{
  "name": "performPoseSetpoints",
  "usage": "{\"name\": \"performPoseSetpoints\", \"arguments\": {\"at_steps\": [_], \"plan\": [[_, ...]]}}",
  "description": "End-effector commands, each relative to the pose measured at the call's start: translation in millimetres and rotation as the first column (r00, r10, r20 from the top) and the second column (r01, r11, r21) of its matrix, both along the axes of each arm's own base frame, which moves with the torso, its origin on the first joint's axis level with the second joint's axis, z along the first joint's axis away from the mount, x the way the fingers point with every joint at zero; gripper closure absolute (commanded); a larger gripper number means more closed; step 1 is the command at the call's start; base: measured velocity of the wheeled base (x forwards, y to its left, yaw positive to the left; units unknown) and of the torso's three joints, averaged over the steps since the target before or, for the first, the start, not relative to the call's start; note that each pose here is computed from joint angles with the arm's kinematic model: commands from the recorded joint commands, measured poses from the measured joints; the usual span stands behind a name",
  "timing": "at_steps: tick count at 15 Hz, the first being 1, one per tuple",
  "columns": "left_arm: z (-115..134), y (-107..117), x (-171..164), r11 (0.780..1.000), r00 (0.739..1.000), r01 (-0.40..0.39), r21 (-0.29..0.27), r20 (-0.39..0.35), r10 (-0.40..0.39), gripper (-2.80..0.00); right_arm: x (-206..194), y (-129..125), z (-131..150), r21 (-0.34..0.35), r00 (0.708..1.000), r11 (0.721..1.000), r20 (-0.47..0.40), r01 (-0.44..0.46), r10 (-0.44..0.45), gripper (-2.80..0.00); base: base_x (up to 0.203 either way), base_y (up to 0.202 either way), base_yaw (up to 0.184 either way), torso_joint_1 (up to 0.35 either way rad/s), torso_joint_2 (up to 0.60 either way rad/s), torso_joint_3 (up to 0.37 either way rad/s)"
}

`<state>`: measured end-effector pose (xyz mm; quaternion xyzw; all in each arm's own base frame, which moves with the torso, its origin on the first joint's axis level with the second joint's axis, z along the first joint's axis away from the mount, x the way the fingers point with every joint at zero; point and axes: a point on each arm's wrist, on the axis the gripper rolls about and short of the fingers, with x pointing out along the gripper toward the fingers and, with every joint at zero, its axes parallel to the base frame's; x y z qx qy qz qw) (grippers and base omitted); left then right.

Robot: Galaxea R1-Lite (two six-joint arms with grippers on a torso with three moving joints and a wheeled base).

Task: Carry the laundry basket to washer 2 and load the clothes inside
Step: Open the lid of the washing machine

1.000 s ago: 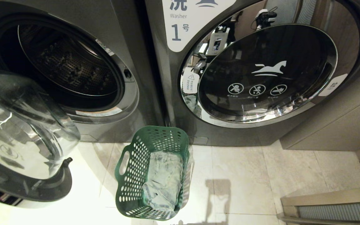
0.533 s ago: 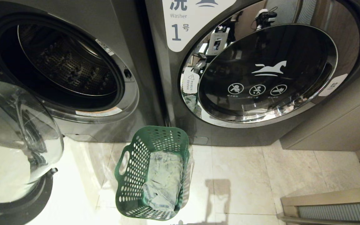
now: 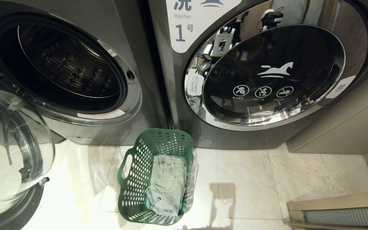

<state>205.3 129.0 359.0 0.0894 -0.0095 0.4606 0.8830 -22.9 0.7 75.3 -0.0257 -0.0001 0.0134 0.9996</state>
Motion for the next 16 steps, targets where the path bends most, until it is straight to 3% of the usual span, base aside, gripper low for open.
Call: {"name": "performPoseSetpoints", "arguments": {"at_steps": [1, 6, 13, 16], "plan": [[-13, 11, 17, 1.000, 0.999, -0.015, -0.025, -0.043, 0.014, 0.00, 0, 0, 0, -0.001, 1.000, 1.000, -0.001, -0.001, 0.001, 0.00, 0.000, 0.000, 0.000, 0.000, 0.00, 0.000], [-21, 23, 26, 0.997, 0.995, -0.063, -0.040, -0.074, 0.060, 0.00, 0, 0, 0, -0.001, 1.000, 1.000, -0.001, -0.001, 0.001, 0.00, 0.000, 0.000, 0.000, 0.000, 0.00, 0.000], [-31, 63, 23, 0.980, 0.977, -0.193, -0.058, -0.098, 0.187, 0.00, 0, 0, 0, -0.001, 1.000, 1.000, -0.001, -0.001, 0.001, 0.00, 0.000, 0.000, 0.000, 0.000, 0.00, 0.000], [-33, 78, 21, 0.972, 0.971, -0.230, -0.043, -0.072, 0.226, 0.00, 0, 0, 0, -0.001, 1.000, 1.000, -0.001, -0.001, 0.001, 0.00, 0.000, 0.000, 0.000, 0.000, 0.00, 0.000]]}}
